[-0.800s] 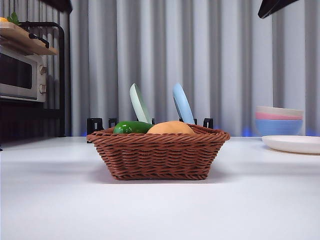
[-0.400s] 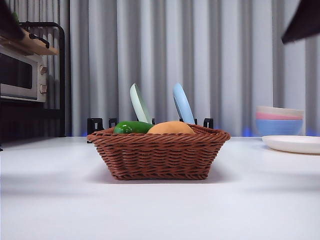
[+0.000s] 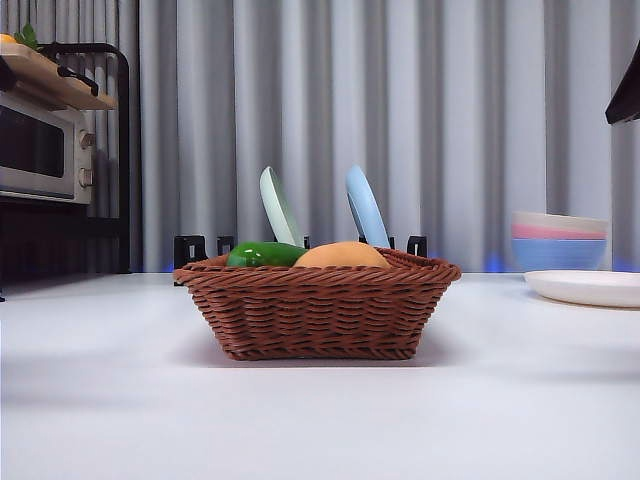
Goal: Pick up the basket,pick up the corn from the table,pick up the potato from the table,pick up the cucumber from the table,put all items into the basket
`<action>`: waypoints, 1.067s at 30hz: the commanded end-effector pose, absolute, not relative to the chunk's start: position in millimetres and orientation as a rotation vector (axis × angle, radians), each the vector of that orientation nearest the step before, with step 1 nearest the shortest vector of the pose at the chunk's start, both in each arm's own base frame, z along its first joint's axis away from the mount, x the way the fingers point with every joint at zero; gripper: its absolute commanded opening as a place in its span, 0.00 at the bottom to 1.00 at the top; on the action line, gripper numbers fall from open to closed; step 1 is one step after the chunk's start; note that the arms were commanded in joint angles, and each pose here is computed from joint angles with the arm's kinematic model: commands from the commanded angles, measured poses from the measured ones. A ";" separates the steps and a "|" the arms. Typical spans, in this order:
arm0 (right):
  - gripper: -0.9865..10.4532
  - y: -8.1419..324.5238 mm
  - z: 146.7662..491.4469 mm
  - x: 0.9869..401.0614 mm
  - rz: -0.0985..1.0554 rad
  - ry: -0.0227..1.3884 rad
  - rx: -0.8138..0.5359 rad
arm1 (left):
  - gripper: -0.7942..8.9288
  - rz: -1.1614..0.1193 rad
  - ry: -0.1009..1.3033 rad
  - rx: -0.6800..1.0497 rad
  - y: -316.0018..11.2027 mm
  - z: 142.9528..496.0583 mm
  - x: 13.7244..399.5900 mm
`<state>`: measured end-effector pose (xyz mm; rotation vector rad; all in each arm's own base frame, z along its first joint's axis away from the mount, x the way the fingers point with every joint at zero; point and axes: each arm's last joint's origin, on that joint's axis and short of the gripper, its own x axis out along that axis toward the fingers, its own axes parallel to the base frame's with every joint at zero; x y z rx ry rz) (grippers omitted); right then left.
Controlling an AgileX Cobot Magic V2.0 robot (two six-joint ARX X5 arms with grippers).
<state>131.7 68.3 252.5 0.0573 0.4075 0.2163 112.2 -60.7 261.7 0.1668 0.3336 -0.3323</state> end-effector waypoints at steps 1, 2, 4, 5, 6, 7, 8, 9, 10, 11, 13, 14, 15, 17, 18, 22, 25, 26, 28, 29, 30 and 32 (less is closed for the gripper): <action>0.09 67.7 252.2 131.8 0.209 0.401 0.073 | 0.08 -0.333 0.330 0.158 -60.4 261.7 112.1; 0.09 67.8 252.2 131.9 0.209 0.402 0.073 | 0.08 -0.333 0.331 0.158 -60.4 261.5 112.1; 0.09 67.9 252.1 132.0 0.210 0.402 0.073 | 0.08 -0.333 0.331 0.158 -60.4 261.5 112.1; 0.09 67.8 252.1 131.9 0.209 0.402 0.073 | 0.08 -0.334 0.330 0.158 -60.4 261.7 112.1; 0.09 67.8 252.1 131.9 0.209 0.402 0.072 | 0.08 -0.333 0.334 0.160 -60.3 261.2 112.0; 0.09 67.7 252.1 132.0 0.208 0.402 0.073 | 0.08 -0.334 0.342 0.163 -60.1 260.4 111.6; 0.09 67.6 252.2 131.9 0.208 0.401 0.073 | 0.08 -0.337 0.353 0.174 -59.4 259.4 110.2; 0.09 67.5 252.1 132.0 0.207 0.402 0.072 | 0.08 -0.325 0.351 0.167 -56.6 260.0 107.1; 0.09 67.5 252.0 132.0 0.207 0.403 0.072 | 0.08 -0.309 0.346 0.149 -52.4 260.2 102.9; 0.09 67.6 252.0 132.0 0.208 0.403 0.073 | 0.08 -0.302 0.337 0.128 -49.5 259.8 100.5; 0.09 67.6 252.0 132.0 0.208 0.404 0.072 | 0.08 -0.281 0.296 0.084 -42.0 256.0 94.6; 0.09 67.5 251.9 131.9 0.207 0.404 0.072 | 0.08 -0.269 0.268 0.068 -38.0 252.2 92.0; 0.09 67.5 251.9 131.9 0.207 0.404 0.072 | 0.08 -0.255 0.241 0.055 -34.8 248.0 90.5; 0.09 67.5 251.9 131.9 0.207 0.404 0.072 | 0.08 -0.187 0.183 0.033 -26.7 234.9 88.2; 0.09 67.5 251.9 131.9 0.207 0.404 0.072 | 0.08 -0.156 0.165 0.025 -23.6 228.2 88.2; 0.09 67.5 251.9 131.9 0.207 0.405 0.072 | 0.08 -0.068 0.130 0.004 -13.0 195.7 90.0; 0.09 67.5 251.9 131.9 0.207 0.405 0.072 | 0.08 -0.050 0.126 -0.005 -8.3 172.7 92.5; 0.09 67.5 251.9 131.9 0.207 0.405 0.071 | 0.08 -0.050 0.132 -0.007 -7.3 165.8 93.1; 0.09 67.5 251.9 131.9 0.207 0.405 0.071 | 0.08 -0.063 0.156 -0.012 -6.3 154.3 95.0; 0.09 67.5 251.8 131.9 0.207 0.405 0.071 | 0.08 -0.068 0.171 -0.014 -5.9 149.4 95.7; 0.09 67.5 251.8 131.9 0.207 0.406 0.071 | 0.08 -0.074 0.188 -0.016 -5.7 146.2 95.8; 0.09 67.5 251.8 131.9 0.207 0.406 0.071 | 0.08 -0.076 0.187 -0.016 -5.4 146.4 95.8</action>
